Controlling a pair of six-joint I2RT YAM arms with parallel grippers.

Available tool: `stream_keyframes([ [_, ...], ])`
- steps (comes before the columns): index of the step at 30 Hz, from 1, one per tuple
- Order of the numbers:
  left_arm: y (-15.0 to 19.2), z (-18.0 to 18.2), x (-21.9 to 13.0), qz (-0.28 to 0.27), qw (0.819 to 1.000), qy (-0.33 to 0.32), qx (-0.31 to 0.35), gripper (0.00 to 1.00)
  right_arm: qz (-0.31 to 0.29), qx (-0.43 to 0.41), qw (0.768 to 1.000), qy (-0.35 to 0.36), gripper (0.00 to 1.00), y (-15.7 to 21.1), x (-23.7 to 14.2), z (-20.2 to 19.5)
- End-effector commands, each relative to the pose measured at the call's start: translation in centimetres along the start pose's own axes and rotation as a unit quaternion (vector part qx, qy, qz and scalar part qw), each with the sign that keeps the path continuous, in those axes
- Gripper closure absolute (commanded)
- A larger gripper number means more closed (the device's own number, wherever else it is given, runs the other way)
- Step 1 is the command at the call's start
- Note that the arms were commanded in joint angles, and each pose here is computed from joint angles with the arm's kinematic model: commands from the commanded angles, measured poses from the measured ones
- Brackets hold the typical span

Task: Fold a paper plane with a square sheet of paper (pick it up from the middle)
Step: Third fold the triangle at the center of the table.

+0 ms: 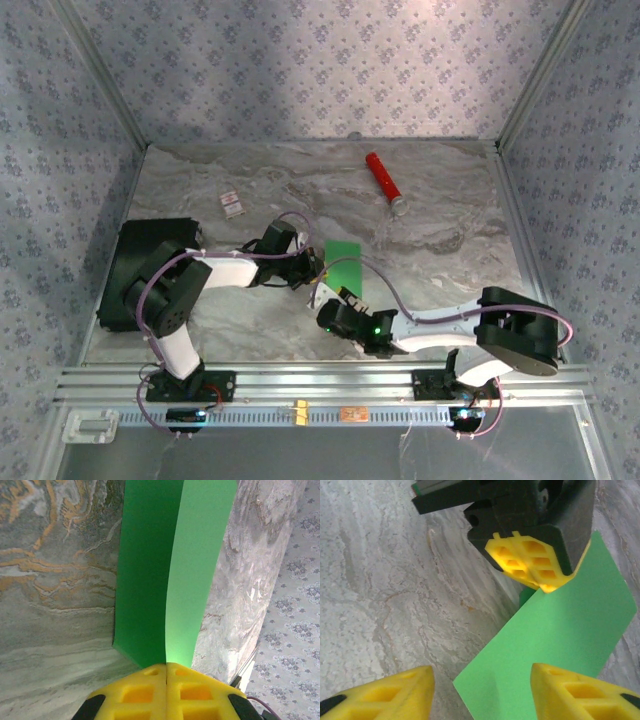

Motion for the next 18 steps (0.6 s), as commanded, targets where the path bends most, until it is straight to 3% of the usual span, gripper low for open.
stream_keyframes([
  [1, 0.3, -1.23, -0.75, 0.004, 1.0, 0.013, 0.007, 0.96, 0.007, 0.003, 1.0, 0.031, 0.51, 0.0, -0.21, -0.94],
  [18, 0.19, -1.04, -0.73, 0.0, 1.0, 0.01, 0.005, 0.96, -0.005, 0.021, 1.0, 0.021, 0.75, 0.63, -0.73, -0.87],
])
Point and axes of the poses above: each hand's point on the last joint's axis, 136 mm out from that joint toward the fingers, its own x axis out along the fingers, its own z axis along the line the jaws close on, y = z × x, the point moved 1 cm from there along -x, back along the fingers, and after that the axes turned 14 degrees about -x, right-handed, at the moved point
